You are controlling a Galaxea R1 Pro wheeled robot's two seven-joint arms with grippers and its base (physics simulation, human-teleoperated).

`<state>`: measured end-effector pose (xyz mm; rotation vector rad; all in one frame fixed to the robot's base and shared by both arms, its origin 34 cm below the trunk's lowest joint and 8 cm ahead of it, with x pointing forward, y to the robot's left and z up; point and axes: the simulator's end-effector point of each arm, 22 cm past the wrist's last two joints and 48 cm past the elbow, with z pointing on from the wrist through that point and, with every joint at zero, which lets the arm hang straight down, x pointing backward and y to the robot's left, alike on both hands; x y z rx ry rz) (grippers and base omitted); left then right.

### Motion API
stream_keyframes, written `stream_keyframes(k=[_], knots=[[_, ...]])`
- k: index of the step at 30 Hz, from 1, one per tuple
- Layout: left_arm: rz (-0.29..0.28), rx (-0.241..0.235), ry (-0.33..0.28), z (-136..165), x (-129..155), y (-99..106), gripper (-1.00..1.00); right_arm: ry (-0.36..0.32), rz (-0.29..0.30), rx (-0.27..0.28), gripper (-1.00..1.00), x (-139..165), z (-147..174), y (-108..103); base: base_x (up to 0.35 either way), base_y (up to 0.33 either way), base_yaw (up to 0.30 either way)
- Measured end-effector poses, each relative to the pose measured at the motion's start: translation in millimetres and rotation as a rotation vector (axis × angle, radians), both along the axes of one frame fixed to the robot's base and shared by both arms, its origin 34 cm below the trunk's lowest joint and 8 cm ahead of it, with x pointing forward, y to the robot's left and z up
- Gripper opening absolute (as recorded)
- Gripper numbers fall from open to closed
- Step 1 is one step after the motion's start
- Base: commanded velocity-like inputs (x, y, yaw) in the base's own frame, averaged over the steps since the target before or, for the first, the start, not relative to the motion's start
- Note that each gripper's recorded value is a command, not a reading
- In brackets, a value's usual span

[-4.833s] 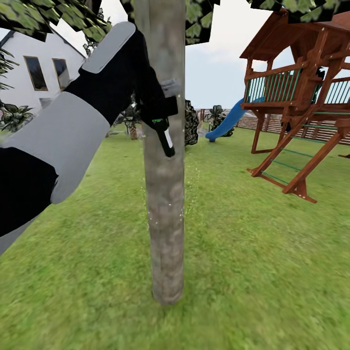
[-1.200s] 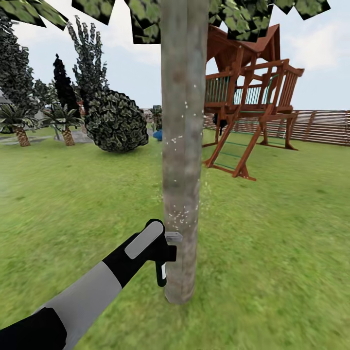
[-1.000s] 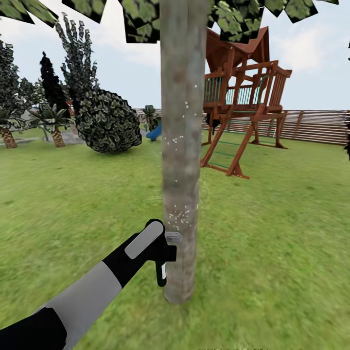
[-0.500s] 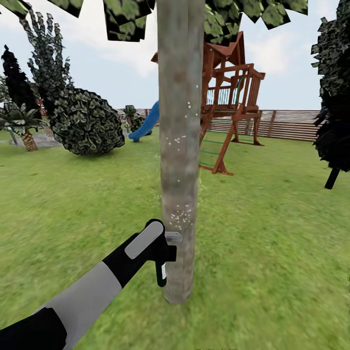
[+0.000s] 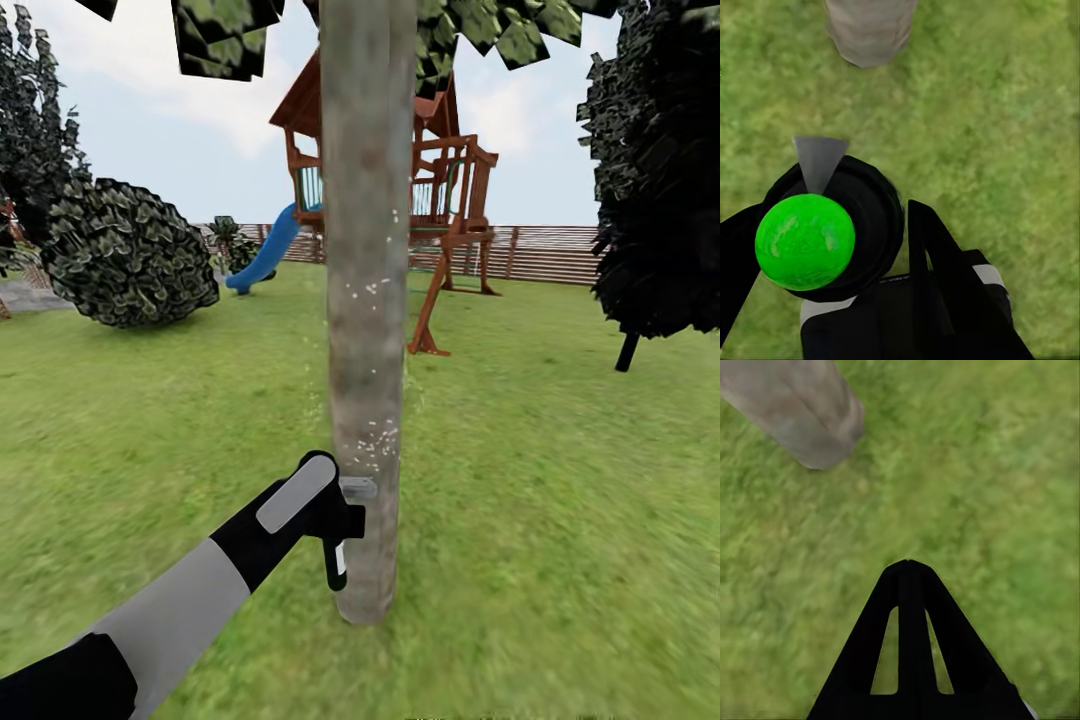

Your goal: In the garden, pick up the pesticide atomizer on the floor and spray pesticide onto both trees until each tree trunk is fully covered.

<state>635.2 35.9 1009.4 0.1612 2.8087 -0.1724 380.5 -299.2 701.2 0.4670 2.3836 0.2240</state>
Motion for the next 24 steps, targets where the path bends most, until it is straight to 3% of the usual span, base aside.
stream_keyframes(k=[24], knots=[[0.004, 0.004, -0.001, -0.7, 0.9, 3.7, -1.00, 0.001, 0.005, -0.001, -1.00, -0.1, -0.2, 0.7, 0.000, 0.350, -0.246]])
